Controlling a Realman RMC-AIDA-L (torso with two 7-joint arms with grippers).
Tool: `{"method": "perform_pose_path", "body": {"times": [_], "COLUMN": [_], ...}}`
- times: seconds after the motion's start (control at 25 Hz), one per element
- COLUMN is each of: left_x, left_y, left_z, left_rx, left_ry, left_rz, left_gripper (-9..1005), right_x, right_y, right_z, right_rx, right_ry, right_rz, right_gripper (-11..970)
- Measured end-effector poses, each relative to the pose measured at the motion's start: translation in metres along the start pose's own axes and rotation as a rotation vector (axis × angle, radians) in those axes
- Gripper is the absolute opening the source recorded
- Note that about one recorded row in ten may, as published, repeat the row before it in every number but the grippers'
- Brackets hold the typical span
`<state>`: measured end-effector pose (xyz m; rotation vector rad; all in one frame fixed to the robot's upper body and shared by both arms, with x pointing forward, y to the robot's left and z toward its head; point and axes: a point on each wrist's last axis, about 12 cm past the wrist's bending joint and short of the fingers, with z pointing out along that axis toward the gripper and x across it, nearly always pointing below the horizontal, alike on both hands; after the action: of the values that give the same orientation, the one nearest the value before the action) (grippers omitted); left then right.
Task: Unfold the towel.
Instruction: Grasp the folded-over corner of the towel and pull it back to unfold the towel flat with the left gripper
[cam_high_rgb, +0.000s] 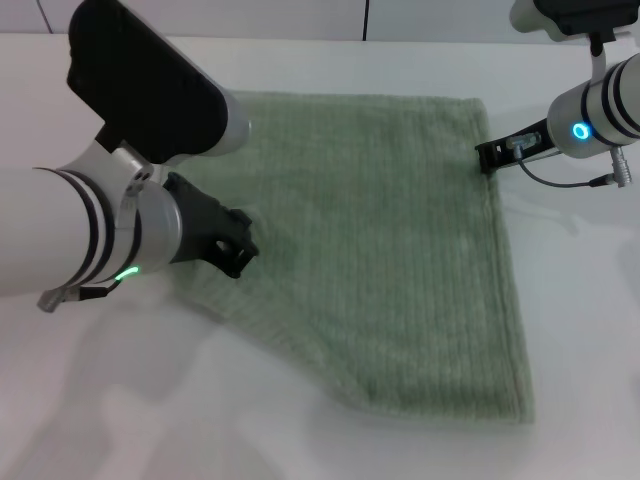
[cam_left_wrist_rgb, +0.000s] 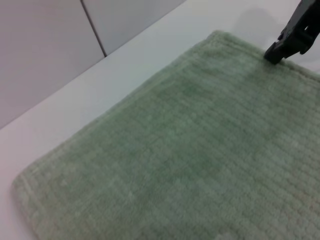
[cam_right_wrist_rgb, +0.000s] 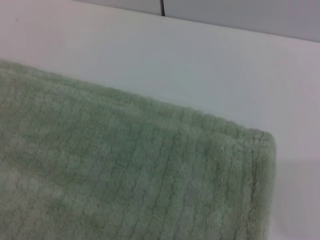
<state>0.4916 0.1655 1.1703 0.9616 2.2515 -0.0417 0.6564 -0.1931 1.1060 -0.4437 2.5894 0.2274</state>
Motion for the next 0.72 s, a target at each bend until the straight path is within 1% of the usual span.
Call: {"method": "perform_pose_path", "body": {"times": [0.32, 0.56, 0.6, 0.72], "left_x": [0.008, 0.011, 0.014, 0.015], "left_y": [0.010, 0.011, 0.011, 0.011], "left_z": [-0.004, -0.004, -0.006, -0.008], "left_rx": [-0.018, -0.017, -0.014, -0.013], "left_ry": [0.044, 0.066, 0.095, 0.109], "left_rz": [-0.036, -0.048, -0.078, -0.092], "left_gripper": [-2, 14, 18, 30], "right_x": [0.000, -0.001, -0.001, -0.002], "right_y": [0.000, 0.000, 0.000, 0.001], "right_z": [0.000, 0.000, -0.001, -0.001], "right_rx": [0.000, 0.000, 0.000, -0.001], "right_ry": [-0.002, -0.004, -0.004, -0.004], "right_rz": [0.002, 0.000, 0.000, 0.000], "right_gripper": [19, 19, 19, 19]}}
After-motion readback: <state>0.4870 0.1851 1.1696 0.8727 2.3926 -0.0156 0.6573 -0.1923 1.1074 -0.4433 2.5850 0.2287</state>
